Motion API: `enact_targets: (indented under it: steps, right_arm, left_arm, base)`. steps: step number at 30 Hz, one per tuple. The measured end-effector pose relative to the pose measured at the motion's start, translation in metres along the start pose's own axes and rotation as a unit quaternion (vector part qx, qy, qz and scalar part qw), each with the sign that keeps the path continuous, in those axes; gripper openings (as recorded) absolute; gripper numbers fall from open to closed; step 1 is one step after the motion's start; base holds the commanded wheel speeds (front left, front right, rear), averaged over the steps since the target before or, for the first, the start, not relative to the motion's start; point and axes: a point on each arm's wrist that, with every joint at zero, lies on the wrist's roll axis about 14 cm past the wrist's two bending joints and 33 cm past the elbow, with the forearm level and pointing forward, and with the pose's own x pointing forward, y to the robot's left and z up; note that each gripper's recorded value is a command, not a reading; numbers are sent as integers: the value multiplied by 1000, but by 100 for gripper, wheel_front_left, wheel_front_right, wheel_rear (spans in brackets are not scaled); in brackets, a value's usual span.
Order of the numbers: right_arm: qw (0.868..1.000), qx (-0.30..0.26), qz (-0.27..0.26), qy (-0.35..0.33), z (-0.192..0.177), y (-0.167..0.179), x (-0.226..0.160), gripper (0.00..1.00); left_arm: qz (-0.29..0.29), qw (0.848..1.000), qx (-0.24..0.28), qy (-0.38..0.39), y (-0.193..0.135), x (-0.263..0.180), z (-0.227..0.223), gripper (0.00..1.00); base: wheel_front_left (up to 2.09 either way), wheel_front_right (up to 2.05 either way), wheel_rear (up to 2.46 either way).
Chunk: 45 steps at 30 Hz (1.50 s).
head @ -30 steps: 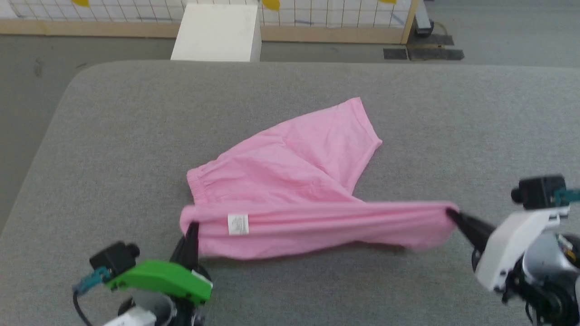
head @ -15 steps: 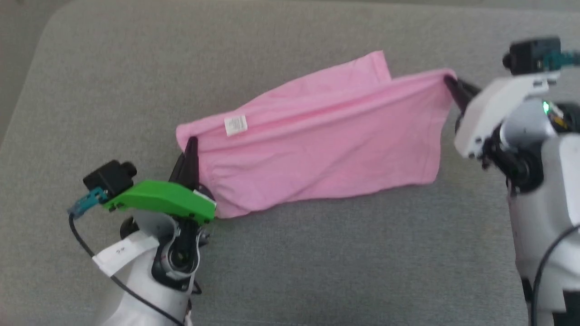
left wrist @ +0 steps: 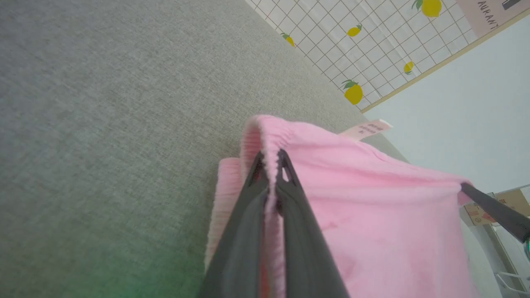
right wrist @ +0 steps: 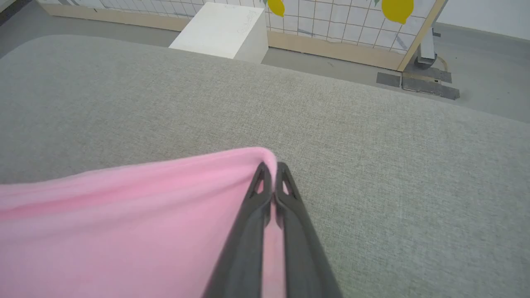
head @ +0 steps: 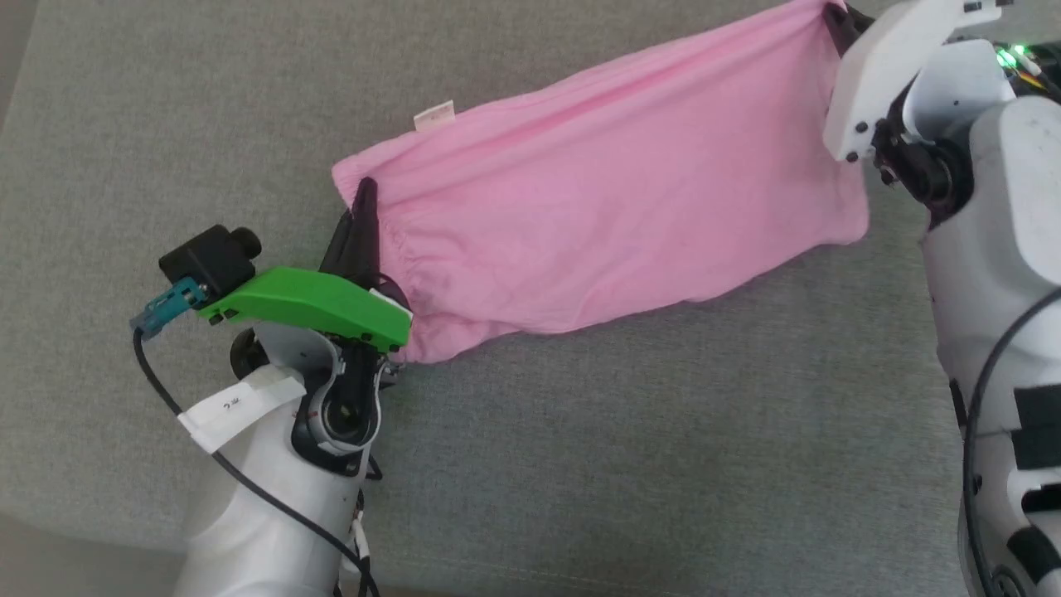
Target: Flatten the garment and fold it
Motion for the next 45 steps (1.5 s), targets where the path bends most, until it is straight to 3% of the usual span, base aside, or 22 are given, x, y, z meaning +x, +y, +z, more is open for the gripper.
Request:
enact_targets:
  steps: [11,12,13,14,15,16,25,28,30,34,35,45]
  right_arm:
    - [999,-19,10,40,-33,14,45,0]
    - [999,-21,11,39,-33,15,46,19]
    - [999,-22,12,35,-32,16,47,100]
    - [999,-25,11,32,-30,17,47,100]
    - [999,-27,11,29,-29,17,46,100]
    - [999,-26,11,26,-27,17,45,100]
    - [997,-22,12,-66,27,23,16,100]
    - [994,-19,13,-103,48,25,1,100]
    - [993,-21,13,-116,55,25,-11,100]
    - [996,-25,2,-87,31,17,-32,100]
    - [999,-36,-13,-33,0,6,-47,100]
    - [993,-60,-28,98,-58,-1,-64,100]
  left_arm:
    - [15,1000,5,11,17,14,-10,0]
    - [16,1000,5,12,17,14,-10,0]
    - [15,1000,6,14,17,14,-11,0]
    - [13,1000,6,16,17,14,-12,33]
    - [13,1000,6,18,17,13,-12,95]
    - [12,1000,7,20,16,13,-12,100]
    - [-7,999,19,-28,-1,-2,22,100]
    - [-25,995,53,-76,-10,-13,48,100]
    - [-35,987,115,-107,-14,-25,67,100]
    - [-52,960,228,-155,-28,-53,89,100]
    - [-59,949,255,-175,-38,-73,93,100]
    - [-48,954,232,-182,-38,-95,79,100]
  base:
    - [0,0,0]
    - [0,0,0]
    - [0,0,0]
    - [0,0,0]
    - [0,0,0]
    - [0,0,0]
    - [0,0,0]
    - [0,0,0]
    - [0,0,0]
    - [0,0,0]
    - [0,0,0]
    - [0,0,0]
